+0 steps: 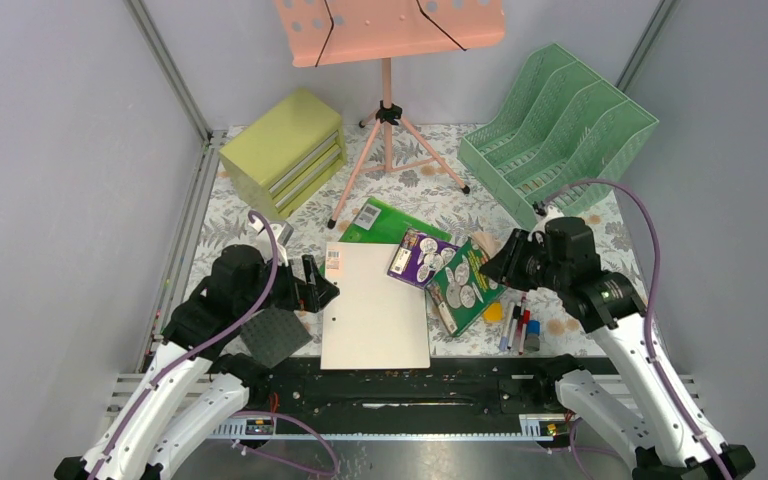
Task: Organize the desk
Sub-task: Place the notebook in the storage box.
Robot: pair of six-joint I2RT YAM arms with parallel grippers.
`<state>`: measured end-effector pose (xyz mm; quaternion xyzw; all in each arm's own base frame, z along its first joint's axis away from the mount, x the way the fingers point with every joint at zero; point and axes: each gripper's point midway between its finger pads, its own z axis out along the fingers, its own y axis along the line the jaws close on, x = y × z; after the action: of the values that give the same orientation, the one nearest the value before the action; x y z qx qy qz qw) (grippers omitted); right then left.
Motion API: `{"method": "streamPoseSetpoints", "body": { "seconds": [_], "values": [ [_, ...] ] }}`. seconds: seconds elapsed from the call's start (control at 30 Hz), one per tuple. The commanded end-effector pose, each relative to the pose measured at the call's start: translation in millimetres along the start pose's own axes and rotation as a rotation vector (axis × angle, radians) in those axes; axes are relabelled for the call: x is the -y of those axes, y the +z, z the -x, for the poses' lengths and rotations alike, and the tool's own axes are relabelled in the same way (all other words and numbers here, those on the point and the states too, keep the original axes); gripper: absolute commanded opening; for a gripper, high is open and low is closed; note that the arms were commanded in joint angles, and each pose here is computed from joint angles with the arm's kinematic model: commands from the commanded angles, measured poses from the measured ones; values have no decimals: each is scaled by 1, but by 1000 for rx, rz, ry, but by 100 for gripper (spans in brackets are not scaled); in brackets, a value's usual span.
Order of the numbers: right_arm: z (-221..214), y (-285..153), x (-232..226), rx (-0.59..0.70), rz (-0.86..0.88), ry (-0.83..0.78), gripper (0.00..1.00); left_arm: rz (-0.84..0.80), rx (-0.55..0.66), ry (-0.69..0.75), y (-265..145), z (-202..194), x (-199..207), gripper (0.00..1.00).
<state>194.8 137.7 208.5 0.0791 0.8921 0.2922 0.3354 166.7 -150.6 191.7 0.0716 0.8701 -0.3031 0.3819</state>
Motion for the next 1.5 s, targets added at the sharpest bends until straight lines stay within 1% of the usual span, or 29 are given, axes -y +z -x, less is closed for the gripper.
{"method": "streamPoseSetpoints", "body": {
  "seconds": [0.0, 0.13, 0.3, 0.53, 0.67, 0.83, 1.0, 1.1, 1.23, 1.47],
  "values": [
    [43, -13, -34, 143, 89, 8, 0, -41, 48, 29, 0, 13, 8, 99],
    [64, -20, -22, 227, -14, 34, 0, -40, 42, 27, 1, 13, 8, 99],
    [100, -43, -6, 379, -168, 11, 0, -35, 22, 22, 5, 10, 7, 99],
    [143, -78, 11, 500, -400, -15, 0, 14, 11, 5, 8, 9, -2, 99],
    [169, -98, 19, 601, -514, 40, 0, 21, 20, 4, 7, 10, -3, 99],
    [203, -122, 16, 713, -598, 61, 0, 23, 21, 2, 7, 10, -3, 99],
    [234, -133, 16, 759, -672, 71, 0, 26, 17, -1, 7, 10, -4, 99],
    [249, -135, 20, 782, -702, 107, 0, 7, 6, -1, 8, 8, -1, 99],
    [263, -129, 29, 780, -712, 161, 0, 7, -3, -2, 10, 7, -1, 99],
    [282, -119, 37, 764, -711, 199, 0, 7, -5, -3, 10, 6, -1, 99]
  ]
}}
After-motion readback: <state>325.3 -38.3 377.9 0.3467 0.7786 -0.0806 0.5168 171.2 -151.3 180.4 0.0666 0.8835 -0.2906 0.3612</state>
